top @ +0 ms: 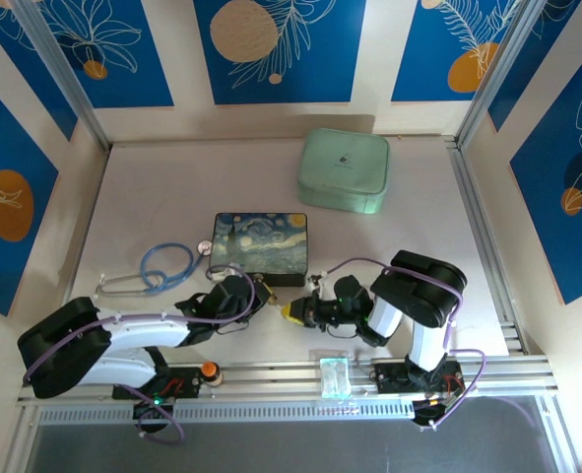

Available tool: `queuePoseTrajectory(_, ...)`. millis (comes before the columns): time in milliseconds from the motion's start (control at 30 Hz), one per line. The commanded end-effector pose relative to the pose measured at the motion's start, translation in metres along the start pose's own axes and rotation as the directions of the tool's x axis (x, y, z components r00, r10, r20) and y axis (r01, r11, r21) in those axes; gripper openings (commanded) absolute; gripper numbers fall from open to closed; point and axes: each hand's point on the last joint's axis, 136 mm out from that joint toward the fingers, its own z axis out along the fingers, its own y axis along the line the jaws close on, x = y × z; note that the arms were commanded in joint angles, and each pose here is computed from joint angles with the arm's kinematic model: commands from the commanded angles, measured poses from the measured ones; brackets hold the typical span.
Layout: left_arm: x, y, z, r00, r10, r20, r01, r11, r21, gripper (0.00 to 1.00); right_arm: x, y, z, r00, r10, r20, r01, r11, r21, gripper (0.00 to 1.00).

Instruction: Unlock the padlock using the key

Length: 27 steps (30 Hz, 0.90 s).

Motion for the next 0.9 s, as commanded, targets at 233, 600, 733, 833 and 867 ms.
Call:
queuePoseTrajectory(233,-0.006,0.007,-0.001,0.999,-0.045,0.031,0.045,0.999,0.003,0.0,-0.002,0.02,0.003,1.0,-0.024,-0.017,0.023,0.997,-0.071,0.0)
queuePoseTrajectory(600,0.0,0.004,-0.002,0.995,-0.104,0.01,0.103,0.993,0.06,0.0,-0.011,0.03,0.0,1.0,-0.021,-0.01,0.02,0.995,-0.102,0.0)
queuePoseTrajectory(733,-0.003,0.006,-0.003,0.994,-0.106,0.033,0.104,0.994,0.041,0.0,-0.001,0.017,0.004,0.999,0.005,-0.033,-0.008,0.998,-0.065,0.0)
queuePoseTrajectory(833,-0.006,0.003,-0.003,0.994,-0.102,0.044,0.1,0.994,0.047,0.0,0.007,0.01,0.008,0.999,0.015,-0.04,-0.017,0.999,-0.042,0.0)
queuePoseTrajectory(867,-0.006,0.001,-0.003,0.994,-0.1,0.045,0.098,0.994,0.049,0.0,0.009,0.009,0.008,0.999,0.016,-0.036,-0.017,0.999,-0.036,0.0)
